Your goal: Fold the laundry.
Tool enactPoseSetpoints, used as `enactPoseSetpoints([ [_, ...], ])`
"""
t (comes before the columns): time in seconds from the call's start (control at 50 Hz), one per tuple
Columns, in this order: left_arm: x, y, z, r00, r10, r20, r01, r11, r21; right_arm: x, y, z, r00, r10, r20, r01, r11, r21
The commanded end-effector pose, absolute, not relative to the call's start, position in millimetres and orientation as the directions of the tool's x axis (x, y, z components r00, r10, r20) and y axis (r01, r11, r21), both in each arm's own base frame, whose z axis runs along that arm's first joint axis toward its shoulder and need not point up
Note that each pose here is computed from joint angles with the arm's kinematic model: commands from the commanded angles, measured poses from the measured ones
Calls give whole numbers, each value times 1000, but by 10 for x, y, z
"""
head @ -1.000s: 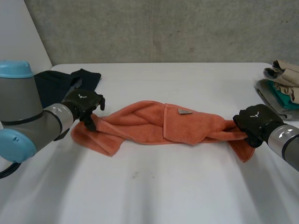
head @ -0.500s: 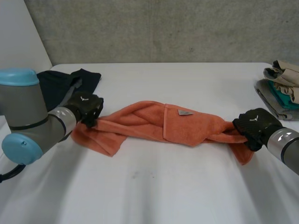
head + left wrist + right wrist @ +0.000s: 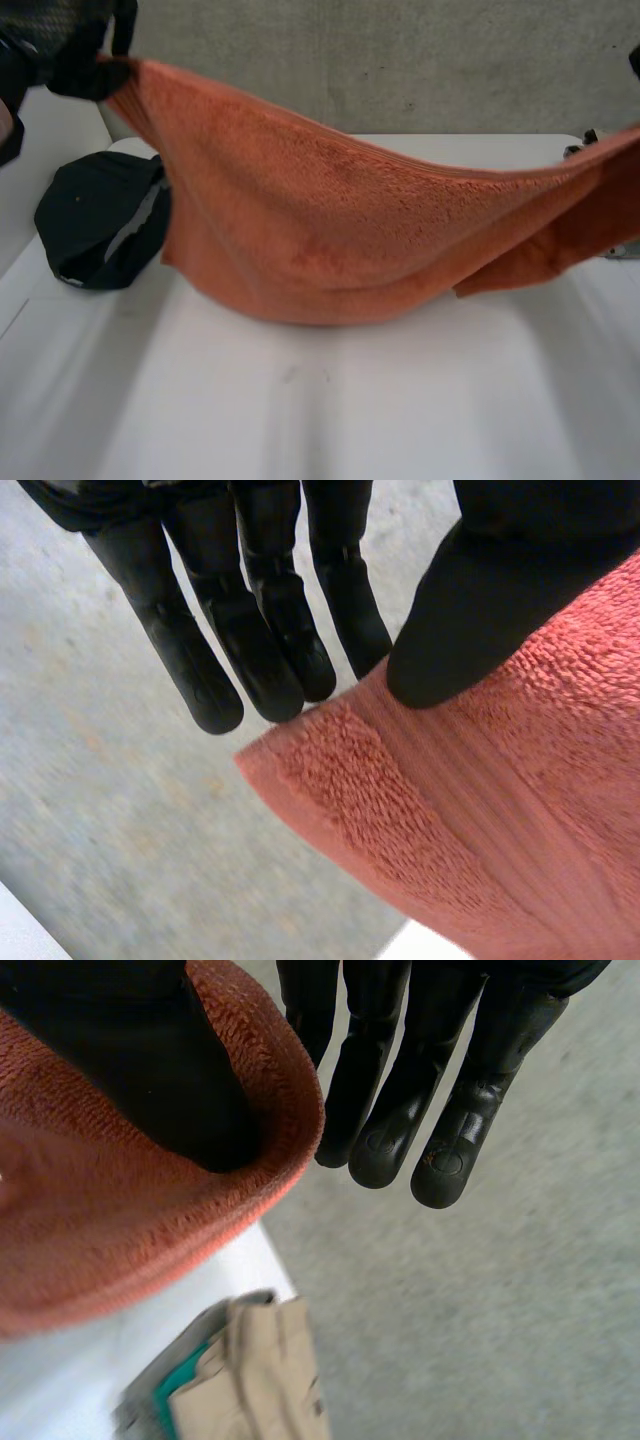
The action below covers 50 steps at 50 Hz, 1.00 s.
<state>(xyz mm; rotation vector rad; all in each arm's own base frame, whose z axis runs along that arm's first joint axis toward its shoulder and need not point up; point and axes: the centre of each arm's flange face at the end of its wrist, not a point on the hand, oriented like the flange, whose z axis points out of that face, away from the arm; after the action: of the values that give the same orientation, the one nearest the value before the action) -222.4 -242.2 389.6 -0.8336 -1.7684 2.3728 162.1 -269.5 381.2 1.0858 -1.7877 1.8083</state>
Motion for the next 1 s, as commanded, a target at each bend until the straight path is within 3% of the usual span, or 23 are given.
enactPoseSetpoints([
  [0.02, -2315, -2755, 3108, -826, 449, -341, 328, -110, -938, 1623, -2981, 3178, -575, -415, 705, -782, 24, -623],
  [0.1, -2386, -3013, 2631, -812, 490, -316, 365, 5, -931, 1704, -3128, 2880, -562, -480, 674, -789, 64, -611],
  [0.18, -2503, -3302, 2396, -811, 489, -320, 373, 13, -928, 1812, -3362, 2624, -558, -473, 682, -795, 69, -602],
  [0.26, -2707, -3594, 2337, -816, 463, -345, 348, -81, -934, 1905, -3638, 2536, -578, -365, 730, -785, 5, -619],
  [0.34, -2845, -3886, 2523, -845, 381, -376, 289, -266, -920, 2072, -3886, 2695, -618, -187, 764, -746, -166, -644],
  [0.36, -2859, -3943, 2592, -854, 358, -377, 273, -309, -911, 2136, -3991, 2830, -650, -94, 754, -718, -252, -649],
  [0.42, -2911, -4115, 3040, -895, 246, -372, 207, -510, -835, 2165, -4131, 3108, -706, 58, 706, -670, -376, -640],
  [0.44, -2913, -4142, 3179, -906, 217, -364, 190, -559, -807, 2186, -4194, 3346, -736, 155, 658, -643, -463, -610],
  [0.46, -2906, -4168, 3460, -923, 170, -345, 160, -647, -746, 2198, -4208, 3465, -749, 196, 633, -631, -501, -592],
  [0.52, -2855, -4158, 3834, -945, 108, -309, 131, -740, -660, 2234, -4204, 3873, -780, 301, 548, -601, -605, -523],
  [0.54, -2820, -4125, 4023, -956, 79, -282, 118, -777, -619, 2244, -4192, 3946, -786, 309, 536, -594, -618, -515],
  [0.62, -2691, -4064, 4297, -969, 41, -245, 111, -812, -573, 2248, -4144, 4219, -812, 334, 479, -564, -660, -496],
  [0.66, -2639, -4077, 4306, -971, 37, -238, 111, -808, -578, 2243, -4143, 4225, -815, 330, 476, -560, -657, -505],
  [0.82, -2516, -3918, 3862, -962, 136, -236, 78, -691, -718, 2260, -4112, 3743, -789, 196, 582, -583, -540, -607],
  [0.92, -2541, -3772, 3178, -923, 255, -289, 109, -545, -831, 2279, -4060, 3089, -753, 37, 657, -605, -432, -669],
  [1.0, -2581, -3627, 2633, -891, 334, -307, 149, -424, -893, 2316, -3998, 2532, -720, -100, 686, -618, -355, -701],
])
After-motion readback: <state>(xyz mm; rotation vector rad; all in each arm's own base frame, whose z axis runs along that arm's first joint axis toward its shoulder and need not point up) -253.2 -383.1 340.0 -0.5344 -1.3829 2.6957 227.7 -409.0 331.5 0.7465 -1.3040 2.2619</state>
